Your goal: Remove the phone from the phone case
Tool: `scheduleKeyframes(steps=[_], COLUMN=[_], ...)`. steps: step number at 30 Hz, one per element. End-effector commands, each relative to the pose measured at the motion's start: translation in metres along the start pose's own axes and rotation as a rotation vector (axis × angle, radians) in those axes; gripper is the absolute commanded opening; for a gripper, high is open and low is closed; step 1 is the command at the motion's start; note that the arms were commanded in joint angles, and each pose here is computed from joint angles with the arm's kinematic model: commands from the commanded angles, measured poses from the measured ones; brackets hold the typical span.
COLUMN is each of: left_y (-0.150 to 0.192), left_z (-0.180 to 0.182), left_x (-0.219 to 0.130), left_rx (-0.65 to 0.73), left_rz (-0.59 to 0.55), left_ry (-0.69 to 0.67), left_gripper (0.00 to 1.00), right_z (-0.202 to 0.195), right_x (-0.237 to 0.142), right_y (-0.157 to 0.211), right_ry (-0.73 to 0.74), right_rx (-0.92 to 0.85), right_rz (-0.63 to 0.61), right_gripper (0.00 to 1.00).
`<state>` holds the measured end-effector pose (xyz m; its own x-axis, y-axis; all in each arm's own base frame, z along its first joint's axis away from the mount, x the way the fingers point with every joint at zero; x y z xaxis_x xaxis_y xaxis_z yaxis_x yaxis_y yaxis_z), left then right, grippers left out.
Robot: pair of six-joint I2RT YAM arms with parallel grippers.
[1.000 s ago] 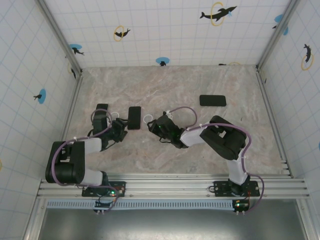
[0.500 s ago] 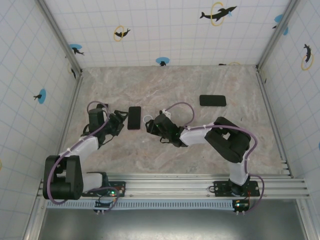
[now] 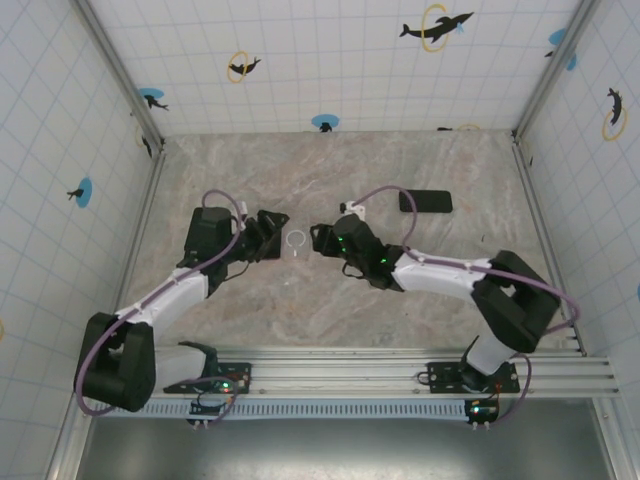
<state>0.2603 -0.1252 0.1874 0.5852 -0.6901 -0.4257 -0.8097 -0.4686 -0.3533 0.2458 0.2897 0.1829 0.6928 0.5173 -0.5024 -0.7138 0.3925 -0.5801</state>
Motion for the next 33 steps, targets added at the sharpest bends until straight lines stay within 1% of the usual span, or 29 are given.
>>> scheduleKeyframes(steps=[1,3,4,6,9,11,15,22,29,33], left_y=[-0.003,0.002,0.002,0.013,0.021,0.028,0.038,0.044,0.048,0.05], left_z=[-0.027,-0.034,-0.035,-0.044,-0.051,-0.057,-0.059,-0.051,-0.045,-0.041], left_x=[0.01,0.015,0.017,0.023,0.029,0.033,0.037,0.037,0.037,0.038], left_rx=[0.053,0.072,0.077,0.106,0.139,0.16,0.192,0.246,0.27,0.273], left_rz=[-0.011,0.001,0.001,0.031,0.049,0.054,0.069,0.093,0.108,0.121], left_ry=[0.054,0.068,0.068,0.086,0.072,0.062,0.039,-0.024,-0.052,-0.061], left_gripper=[0.94,0.98,0.98,0.98,0.98,0.98,0.98,0.98,0.98,0.98], right_z=[-0.026,-0.036,-0.041,-0.051,-0.065,-0.074,-0.087,-0.11,-0.119,-0.118], right_x=[-0.021,-0.032,-0.036,-0.047,-0.064,-0.075,-0.088,-0.097,-0.086,-0.076], right_y=[-0.01,-0.017,-0.02,-0.026,-0.035,-0.04,-0.043,-0.037,-0.025,-0.028], right_ry=[0.106,0.119,0.127,0.155,0.195,0.225,0.291,0.442,0.563,0.661], right_rx=[-0.057,-0.066,-0.074,-0.089,-0.072,-0.053,-0.006,0.194,0.512,0.613], right_rz=[-0.023,-0.019,-0.009,0.017,0.021,0.025,0.063,0.174,0.211,0.212], right_gripper=[0.76,0.85,0.86,0.86,0.88,1.0,0.99,0.99,0.99,0.99])
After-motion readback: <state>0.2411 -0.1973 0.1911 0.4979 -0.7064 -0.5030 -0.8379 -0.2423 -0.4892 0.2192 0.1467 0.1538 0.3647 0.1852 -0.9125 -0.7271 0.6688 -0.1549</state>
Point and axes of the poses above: each hand's point on the last joint's axis, 136 mm out from that joint toward the fingers, its own x axis out along the fingers, its own z axis along the line the jaws close on, y = z × x, the point moved 9 cm from there along -x, back along the fingers, and after that the axes turned 9 degrees about x, right-handed, at the moved point
